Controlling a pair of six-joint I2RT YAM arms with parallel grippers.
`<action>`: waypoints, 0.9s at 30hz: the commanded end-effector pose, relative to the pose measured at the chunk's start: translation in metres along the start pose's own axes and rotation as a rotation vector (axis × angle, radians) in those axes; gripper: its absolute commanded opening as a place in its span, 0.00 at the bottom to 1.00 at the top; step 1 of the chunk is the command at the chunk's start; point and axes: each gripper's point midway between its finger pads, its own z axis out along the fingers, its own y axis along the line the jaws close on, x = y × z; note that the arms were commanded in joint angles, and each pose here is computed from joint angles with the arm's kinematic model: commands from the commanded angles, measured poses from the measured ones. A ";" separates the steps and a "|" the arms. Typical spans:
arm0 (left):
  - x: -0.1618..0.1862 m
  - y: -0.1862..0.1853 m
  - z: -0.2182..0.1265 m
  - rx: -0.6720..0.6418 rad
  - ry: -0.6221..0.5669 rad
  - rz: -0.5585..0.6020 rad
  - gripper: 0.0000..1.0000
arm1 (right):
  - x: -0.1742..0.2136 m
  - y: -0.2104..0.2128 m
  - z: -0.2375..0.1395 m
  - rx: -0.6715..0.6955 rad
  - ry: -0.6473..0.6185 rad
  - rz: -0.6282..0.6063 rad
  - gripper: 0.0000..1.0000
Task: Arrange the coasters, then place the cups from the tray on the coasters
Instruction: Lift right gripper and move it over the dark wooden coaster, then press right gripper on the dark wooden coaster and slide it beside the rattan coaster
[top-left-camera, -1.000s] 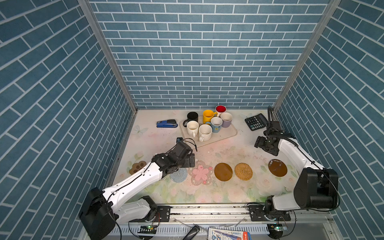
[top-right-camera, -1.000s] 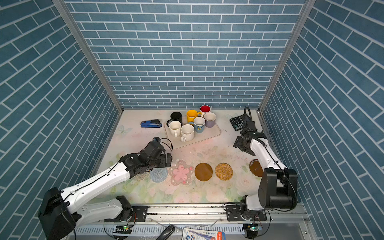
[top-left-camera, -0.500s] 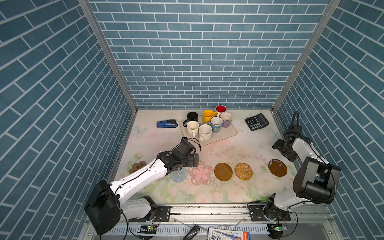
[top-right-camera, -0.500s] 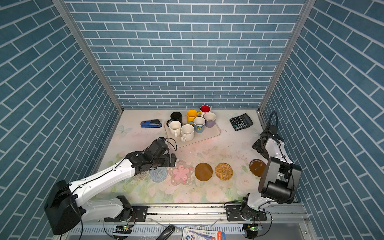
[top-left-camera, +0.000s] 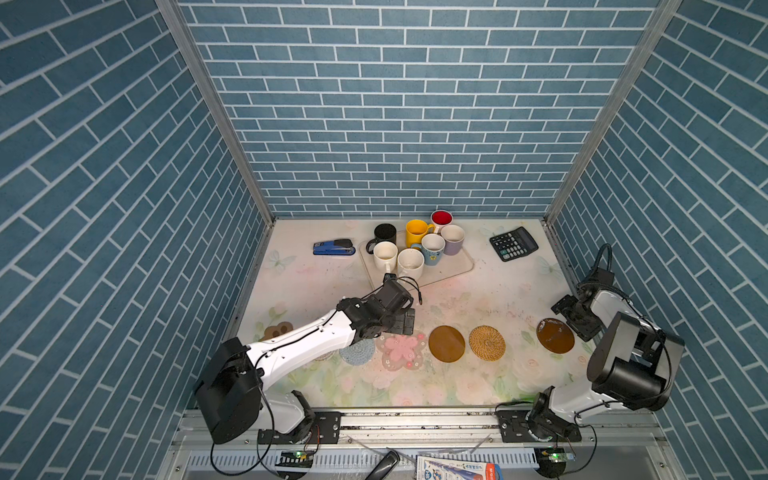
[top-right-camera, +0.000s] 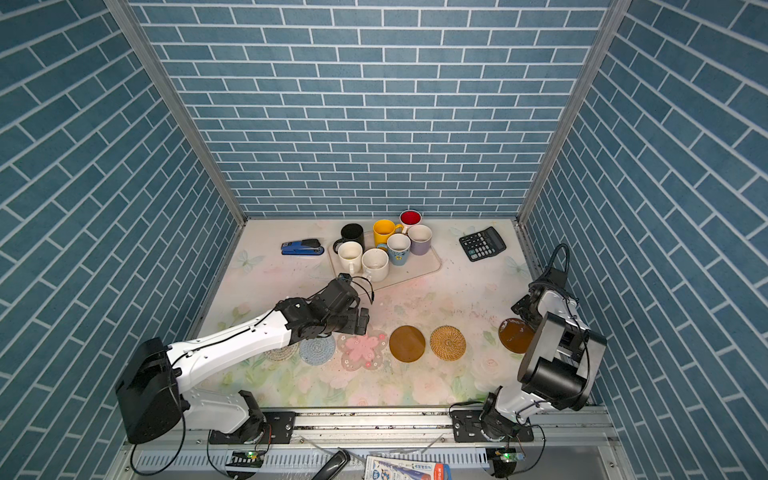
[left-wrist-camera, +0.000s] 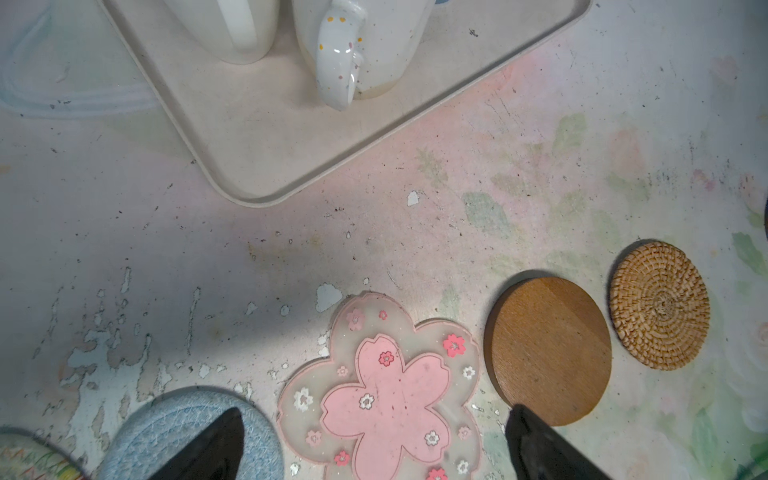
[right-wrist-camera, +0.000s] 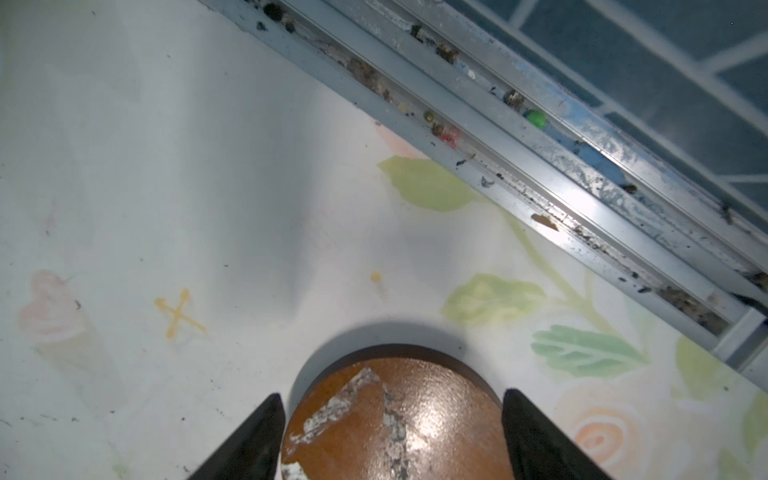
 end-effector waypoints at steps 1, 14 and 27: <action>-0.006 -0.004 -0.001 -0.010 -0.014 0.014 0.99 | 0.008 -0.002 0.010 -0.003 0.025 0.040 0.82; 0.003 -0.003 0.004 -0.018 0.006 0.018 0.99 | 0.018 -0.009 0.022 -0.002 0.051 0.074 0.82; 0.005 0.000 0.005 -0.023 0.008 0.022 0.99 | 0.029 -0.013 0.027 -0.023 0.080 0.092 0.81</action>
